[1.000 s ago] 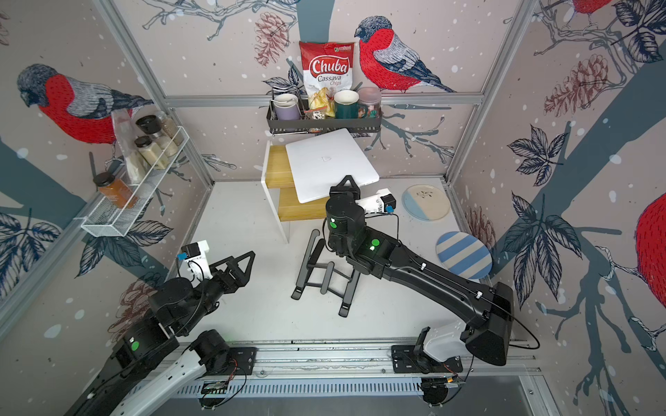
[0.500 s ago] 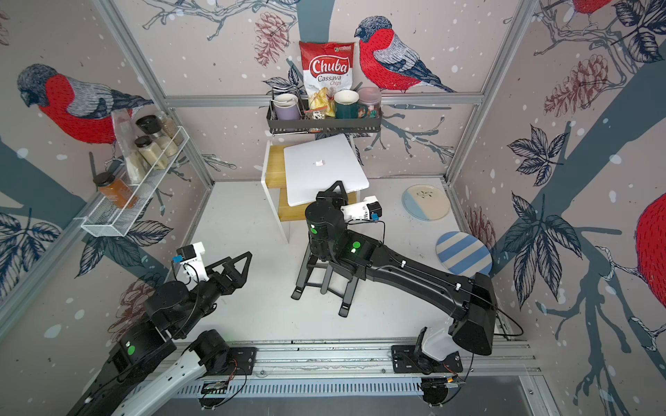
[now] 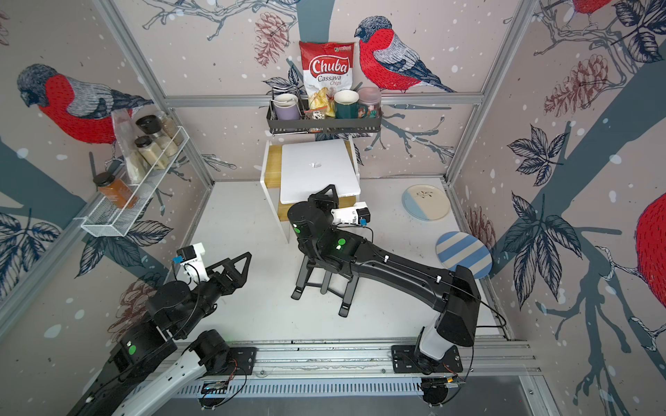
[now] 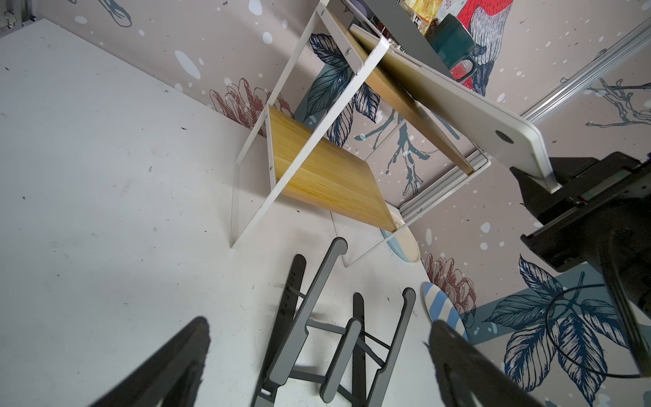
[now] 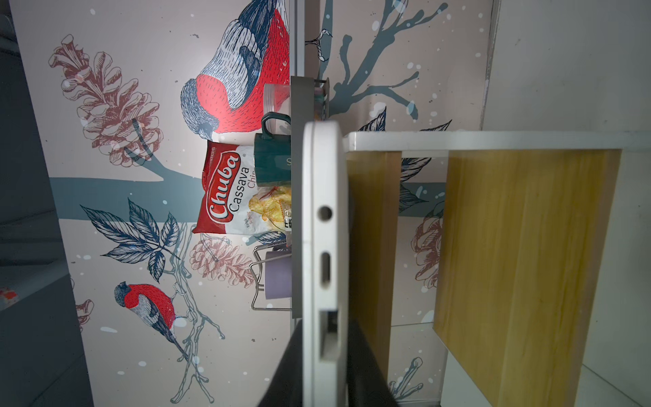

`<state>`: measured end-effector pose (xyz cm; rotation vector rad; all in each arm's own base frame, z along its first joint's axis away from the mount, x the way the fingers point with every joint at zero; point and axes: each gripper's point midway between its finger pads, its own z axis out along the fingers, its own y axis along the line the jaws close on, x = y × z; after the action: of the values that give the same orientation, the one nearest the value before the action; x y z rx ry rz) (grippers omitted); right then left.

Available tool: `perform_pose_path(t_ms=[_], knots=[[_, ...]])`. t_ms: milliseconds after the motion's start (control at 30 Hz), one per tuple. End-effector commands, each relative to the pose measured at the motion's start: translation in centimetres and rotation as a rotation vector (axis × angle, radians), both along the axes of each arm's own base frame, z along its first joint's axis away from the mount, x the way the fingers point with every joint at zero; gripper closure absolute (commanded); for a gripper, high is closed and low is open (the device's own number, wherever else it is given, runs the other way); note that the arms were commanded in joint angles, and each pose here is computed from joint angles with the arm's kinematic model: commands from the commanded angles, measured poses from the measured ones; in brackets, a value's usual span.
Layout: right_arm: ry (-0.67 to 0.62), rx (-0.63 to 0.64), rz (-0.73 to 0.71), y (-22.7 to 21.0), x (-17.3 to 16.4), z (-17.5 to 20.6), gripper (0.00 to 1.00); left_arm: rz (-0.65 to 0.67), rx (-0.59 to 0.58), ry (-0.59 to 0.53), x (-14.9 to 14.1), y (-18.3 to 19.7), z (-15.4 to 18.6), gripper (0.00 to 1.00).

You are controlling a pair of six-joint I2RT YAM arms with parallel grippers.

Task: Close the laptop lid and set it aside
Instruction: Place the laptop on the shelf.

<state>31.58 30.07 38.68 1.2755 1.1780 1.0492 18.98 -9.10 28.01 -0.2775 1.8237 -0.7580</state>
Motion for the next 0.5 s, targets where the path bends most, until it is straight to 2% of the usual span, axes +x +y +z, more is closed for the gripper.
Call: perform_pose_path(t_ms=[0, 367, 467], knots=[[0.005, 0.054, 0.016, 0.5, 0.0, -0.4, 0.65, 0.017, 0.004, 0.001, 0.0, 0.4, -0.1, 0.04], [0.063, 0.022, 0.042, 0.8, 0.5, -2.7, 0.46, 0.025, -0.004, 0.005, 0.0, 0.5, -0.6, 0.04], [0.081, 0.015, 0.053, 1.1, 0.9, -3.2, 0.45, 0.025, -0.001, 0.007, 0.0, 0.5, -0.6, 0.04]])
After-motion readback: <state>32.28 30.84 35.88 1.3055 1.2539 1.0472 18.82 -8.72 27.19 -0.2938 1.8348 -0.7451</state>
